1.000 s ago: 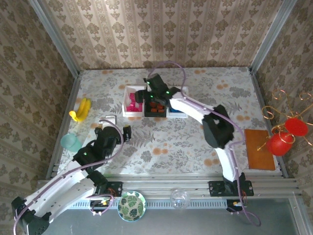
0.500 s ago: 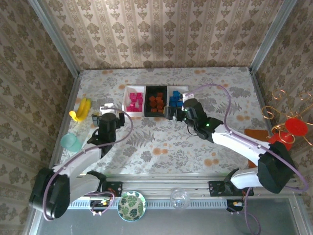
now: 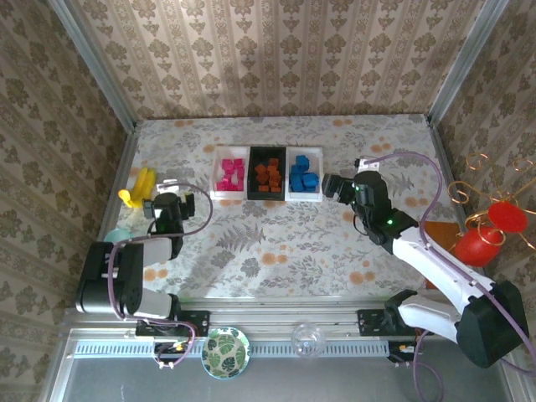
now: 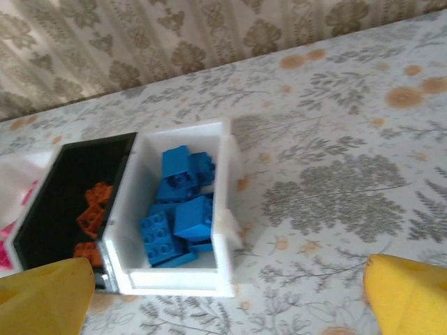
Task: Sort the legos into containers by color
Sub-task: Reset both arms
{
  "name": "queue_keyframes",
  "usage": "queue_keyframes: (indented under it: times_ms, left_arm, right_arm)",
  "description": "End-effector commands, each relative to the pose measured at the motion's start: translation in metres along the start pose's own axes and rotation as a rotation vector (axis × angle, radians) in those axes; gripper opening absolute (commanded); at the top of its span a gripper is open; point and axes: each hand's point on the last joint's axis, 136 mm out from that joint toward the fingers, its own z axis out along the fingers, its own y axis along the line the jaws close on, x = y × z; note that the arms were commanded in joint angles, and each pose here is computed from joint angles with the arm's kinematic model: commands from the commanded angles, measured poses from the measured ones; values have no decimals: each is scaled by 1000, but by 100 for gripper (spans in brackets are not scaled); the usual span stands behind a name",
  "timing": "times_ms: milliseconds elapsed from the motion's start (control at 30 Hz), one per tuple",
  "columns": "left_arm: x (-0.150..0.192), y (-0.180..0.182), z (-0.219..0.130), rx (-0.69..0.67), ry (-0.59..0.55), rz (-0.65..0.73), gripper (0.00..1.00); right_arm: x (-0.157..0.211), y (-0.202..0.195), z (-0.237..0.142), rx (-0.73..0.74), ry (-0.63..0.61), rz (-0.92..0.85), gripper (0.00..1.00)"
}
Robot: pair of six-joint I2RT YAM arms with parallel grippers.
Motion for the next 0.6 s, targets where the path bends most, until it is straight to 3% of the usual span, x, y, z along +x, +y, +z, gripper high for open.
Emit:
queue_keyframes:
  times_ms: [0, 67, 200, 400, 567]
  left_arm:
    - [-23, -13, 5, 100, -158, -16, 100]
    - [-18, -18, 8, 126, -173, 2, 100]
    - [-13, -8, 19, 130, -91, -64, 100]
    - [-14, -2, 19, 77, -104, -61, 100]
    - [-15, -2, 18, 71, -110, -60, 100]
  right_arm:
    - [-11, -22, -6, 72, -89, -38, 100]
    - [-15, -28, -8, 74, -129, -78, 100]
    - [-19, -47, -5, 122, -154, -123, 100]
    - [-19, -74, 7, 187, -239, -242, 100]
    - [-9, -112, 19, 240, -212, -233, 100]
